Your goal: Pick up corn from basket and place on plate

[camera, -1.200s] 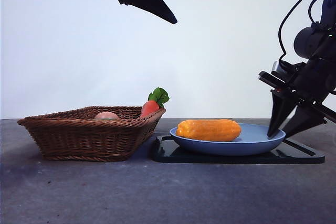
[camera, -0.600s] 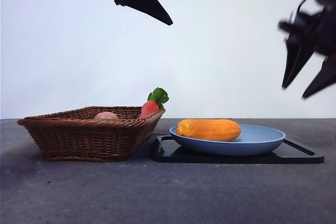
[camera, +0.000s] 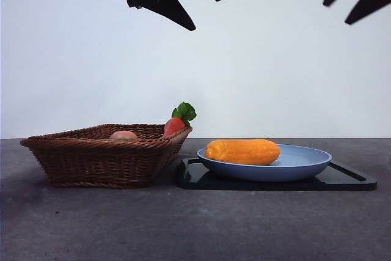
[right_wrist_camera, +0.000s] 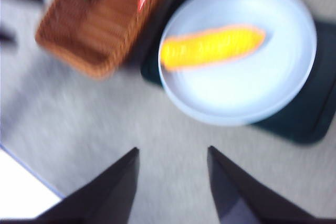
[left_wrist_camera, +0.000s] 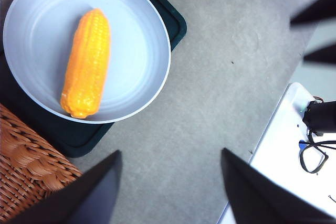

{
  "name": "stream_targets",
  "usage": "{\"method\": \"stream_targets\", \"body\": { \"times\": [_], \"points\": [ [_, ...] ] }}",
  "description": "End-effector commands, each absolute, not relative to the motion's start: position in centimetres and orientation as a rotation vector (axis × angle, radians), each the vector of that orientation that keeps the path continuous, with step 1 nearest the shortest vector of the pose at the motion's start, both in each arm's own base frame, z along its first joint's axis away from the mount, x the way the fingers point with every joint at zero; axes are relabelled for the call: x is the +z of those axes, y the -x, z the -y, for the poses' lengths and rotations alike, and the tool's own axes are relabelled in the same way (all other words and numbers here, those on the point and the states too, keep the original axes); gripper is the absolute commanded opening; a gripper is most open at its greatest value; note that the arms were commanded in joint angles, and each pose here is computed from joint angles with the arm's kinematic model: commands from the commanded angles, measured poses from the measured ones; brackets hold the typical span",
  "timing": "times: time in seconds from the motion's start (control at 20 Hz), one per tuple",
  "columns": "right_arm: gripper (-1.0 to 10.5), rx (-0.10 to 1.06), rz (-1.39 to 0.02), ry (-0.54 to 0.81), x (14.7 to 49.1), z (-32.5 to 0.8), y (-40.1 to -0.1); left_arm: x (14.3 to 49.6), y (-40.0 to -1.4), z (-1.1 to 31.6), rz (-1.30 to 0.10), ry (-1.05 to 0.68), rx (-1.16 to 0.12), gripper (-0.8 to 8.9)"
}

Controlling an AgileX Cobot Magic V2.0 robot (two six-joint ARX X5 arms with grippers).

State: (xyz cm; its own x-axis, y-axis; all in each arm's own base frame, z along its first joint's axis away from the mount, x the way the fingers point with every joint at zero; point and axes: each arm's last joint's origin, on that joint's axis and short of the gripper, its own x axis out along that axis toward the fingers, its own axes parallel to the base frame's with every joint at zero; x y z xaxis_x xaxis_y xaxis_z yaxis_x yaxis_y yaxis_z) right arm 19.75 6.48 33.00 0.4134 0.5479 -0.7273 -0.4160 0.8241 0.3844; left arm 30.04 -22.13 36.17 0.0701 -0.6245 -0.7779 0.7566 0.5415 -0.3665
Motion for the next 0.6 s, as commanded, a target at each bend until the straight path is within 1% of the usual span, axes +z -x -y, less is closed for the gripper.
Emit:
{"method": "stream_targets", "body": {
  "times": [0.05,0.2,0.25,0.35,0.6],
  "points": [
    [1.3,0.603,-1.006,-0.114,31.3,-6.9,-19.3,36.3,-30.3,22.5,-1.066,-0.156,-1.058,1.94],
    [0.4,0.606,-1.045,-0.114,28.8,-6.9,-18.8,36.3,-30.2,22.4,-1.08,-0.159,-1.058,0.25],
    [0.0,0.614,-1.053,-0.119,28.1,-6.9,-18.8,36.3,-30.2,22.4,-1.082,-0.159,-1.058,0.07],
    [0.0,0.646,-1.067,-0.139,27.1,-7.0,-18.8,36.2,-30.1,22.4,-1.093,-0.16,-1.056,0.07],
    [0.0,0.646,-1.071,-0.142,26.9,-7.0,-18.7,36.2,-30.1,22.3,-1.104,-0.16,-1.054,0.07]
  ]
}}
